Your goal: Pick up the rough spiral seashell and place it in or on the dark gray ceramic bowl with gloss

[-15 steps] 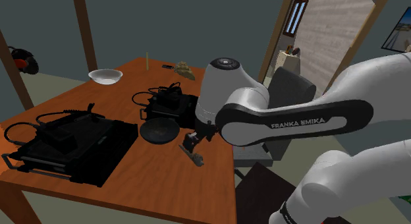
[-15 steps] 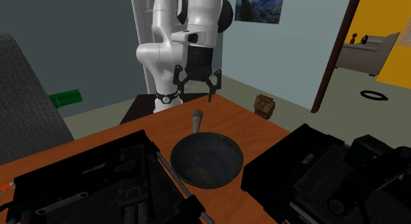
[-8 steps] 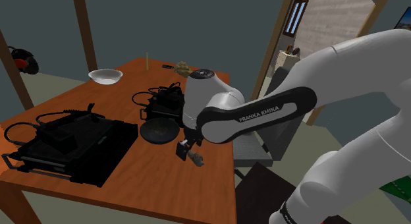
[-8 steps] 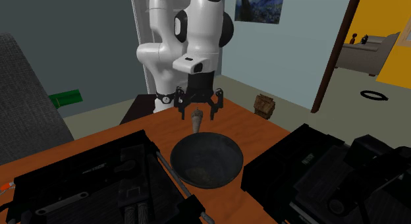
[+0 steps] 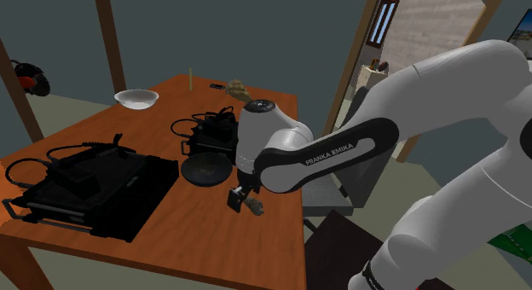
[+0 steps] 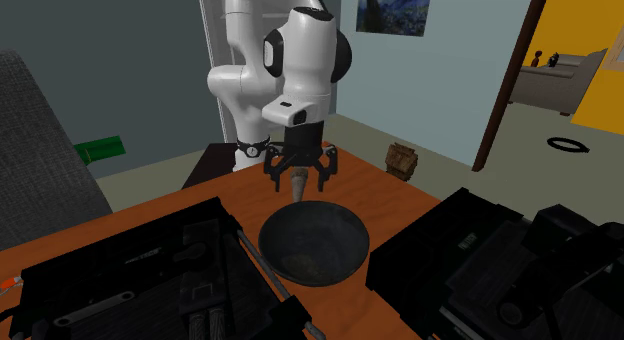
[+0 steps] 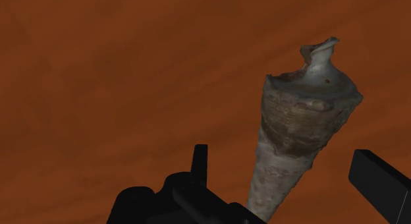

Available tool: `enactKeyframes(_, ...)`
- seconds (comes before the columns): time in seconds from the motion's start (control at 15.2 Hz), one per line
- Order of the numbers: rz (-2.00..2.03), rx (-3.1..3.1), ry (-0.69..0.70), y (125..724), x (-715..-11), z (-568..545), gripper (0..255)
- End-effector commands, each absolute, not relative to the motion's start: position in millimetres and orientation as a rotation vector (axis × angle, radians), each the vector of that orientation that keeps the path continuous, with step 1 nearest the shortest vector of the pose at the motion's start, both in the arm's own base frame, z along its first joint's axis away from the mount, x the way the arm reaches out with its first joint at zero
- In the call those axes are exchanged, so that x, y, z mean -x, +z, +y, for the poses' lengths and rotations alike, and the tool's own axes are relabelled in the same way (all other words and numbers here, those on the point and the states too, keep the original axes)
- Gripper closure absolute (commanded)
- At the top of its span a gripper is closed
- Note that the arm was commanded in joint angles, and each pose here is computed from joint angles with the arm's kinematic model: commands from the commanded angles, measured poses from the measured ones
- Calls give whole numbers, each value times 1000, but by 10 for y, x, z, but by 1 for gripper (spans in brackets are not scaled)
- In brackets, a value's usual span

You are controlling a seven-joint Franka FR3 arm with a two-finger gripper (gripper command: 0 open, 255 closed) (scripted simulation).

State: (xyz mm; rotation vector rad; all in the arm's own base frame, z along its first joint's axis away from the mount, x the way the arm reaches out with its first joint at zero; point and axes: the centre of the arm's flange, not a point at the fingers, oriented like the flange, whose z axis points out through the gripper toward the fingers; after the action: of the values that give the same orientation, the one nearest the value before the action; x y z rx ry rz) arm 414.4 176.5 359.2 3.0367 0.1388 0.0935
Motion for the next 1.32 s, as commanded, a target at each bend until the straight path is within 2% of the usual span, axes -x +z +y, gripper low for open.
enactKeyframes(0.0,139,-3037,94,3589,-4145,1766,0)
enactKeyframes(0.13,139,-3037,94,3590,-4145,1766,0)
enactKeyframes(0.2,139,-3037,94,3590,-4145,1766,255)
enactKeyframes(0.79,139,-3037,94,3589,-4145,1766,255)
enactKeyframes(1.25,139,-3037,94,3959,-4145,1766,255)
